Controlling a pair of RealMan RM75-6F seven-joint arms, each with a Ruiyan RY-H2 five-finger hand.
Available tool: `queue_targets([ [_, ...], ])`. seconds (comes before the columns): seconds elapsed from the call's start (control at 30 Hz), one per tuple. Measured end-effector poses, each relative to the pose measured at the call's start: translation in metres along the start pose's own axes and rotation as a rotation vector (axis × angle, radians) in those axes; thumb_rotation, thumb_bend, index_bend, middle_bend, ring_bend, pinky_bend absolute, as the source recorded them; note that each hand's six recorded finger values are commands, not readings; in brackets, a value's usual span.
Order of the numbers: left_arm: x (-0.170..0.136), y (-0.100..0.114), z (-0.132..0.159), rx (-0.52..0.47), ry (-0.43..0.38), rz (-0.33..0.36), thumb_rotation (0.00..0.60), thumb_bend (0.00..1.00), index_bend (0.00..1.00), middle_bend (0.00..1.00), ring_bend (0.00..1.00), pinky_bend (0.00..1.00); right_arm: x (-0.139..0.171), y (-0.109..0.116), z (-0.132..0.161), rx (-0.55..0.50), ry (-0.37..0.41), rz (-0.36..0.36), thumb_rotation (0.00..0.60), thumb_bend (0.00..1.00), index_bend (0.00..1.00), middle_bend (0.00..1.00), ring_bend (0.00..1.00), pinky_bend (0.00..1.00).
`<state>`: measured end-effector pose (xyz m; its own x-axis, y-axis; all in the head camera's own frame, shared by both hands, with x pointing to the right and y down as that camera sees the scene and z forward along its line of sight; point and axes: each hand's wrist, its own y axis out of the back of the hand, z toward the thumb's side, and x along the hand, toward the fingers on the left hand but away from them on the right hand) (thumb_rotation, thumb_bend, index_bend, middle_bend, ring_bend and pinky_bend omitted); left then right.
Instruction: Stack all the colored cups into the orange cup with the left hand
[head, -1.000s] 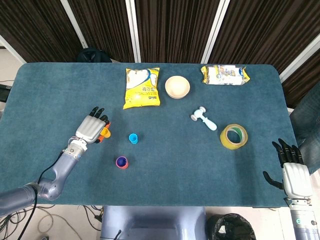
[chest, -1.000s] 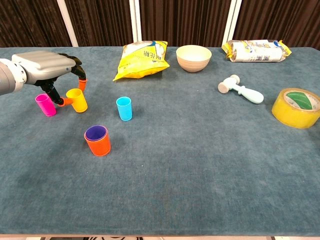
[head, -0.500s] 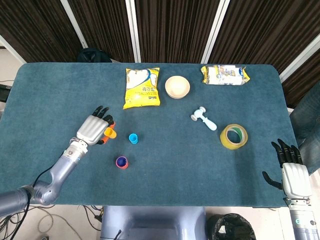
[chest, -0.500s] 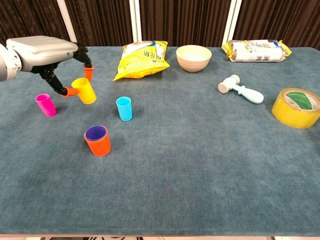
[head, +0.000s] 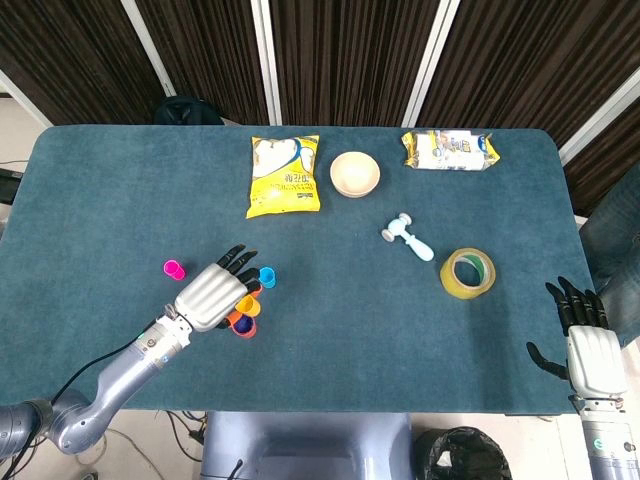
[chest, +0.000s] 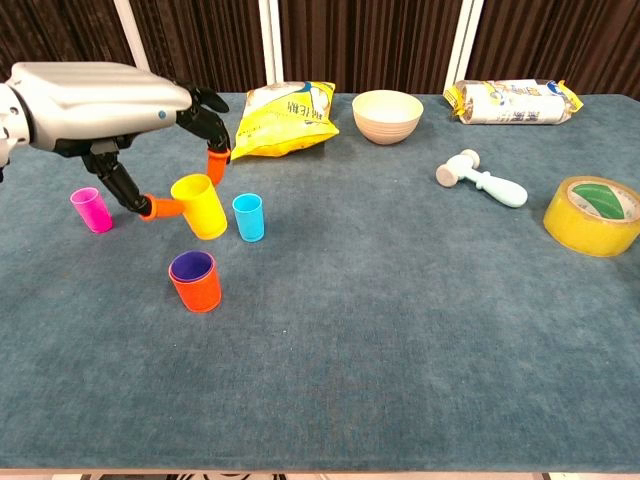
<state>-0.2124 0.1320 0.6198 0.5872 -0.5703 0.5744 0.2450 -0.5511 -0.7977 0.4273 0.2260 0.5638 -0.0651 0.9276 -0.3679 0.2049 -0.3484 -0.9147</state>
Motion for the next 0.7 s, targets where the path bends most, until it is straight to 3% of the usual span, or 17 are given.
queue_targets([
  [0.7, -0.010, -0.017, 0.009, 0.031, -0.001, -0.062, 0.600, 0.33, 0.47, 0.25, 0.00, 0.00, -0.001, -0.001, -0.002, 0.001, -0.009, 0.000, 0.600, 0.32, 0.09, 0.04, 0.10, 0.00],
])
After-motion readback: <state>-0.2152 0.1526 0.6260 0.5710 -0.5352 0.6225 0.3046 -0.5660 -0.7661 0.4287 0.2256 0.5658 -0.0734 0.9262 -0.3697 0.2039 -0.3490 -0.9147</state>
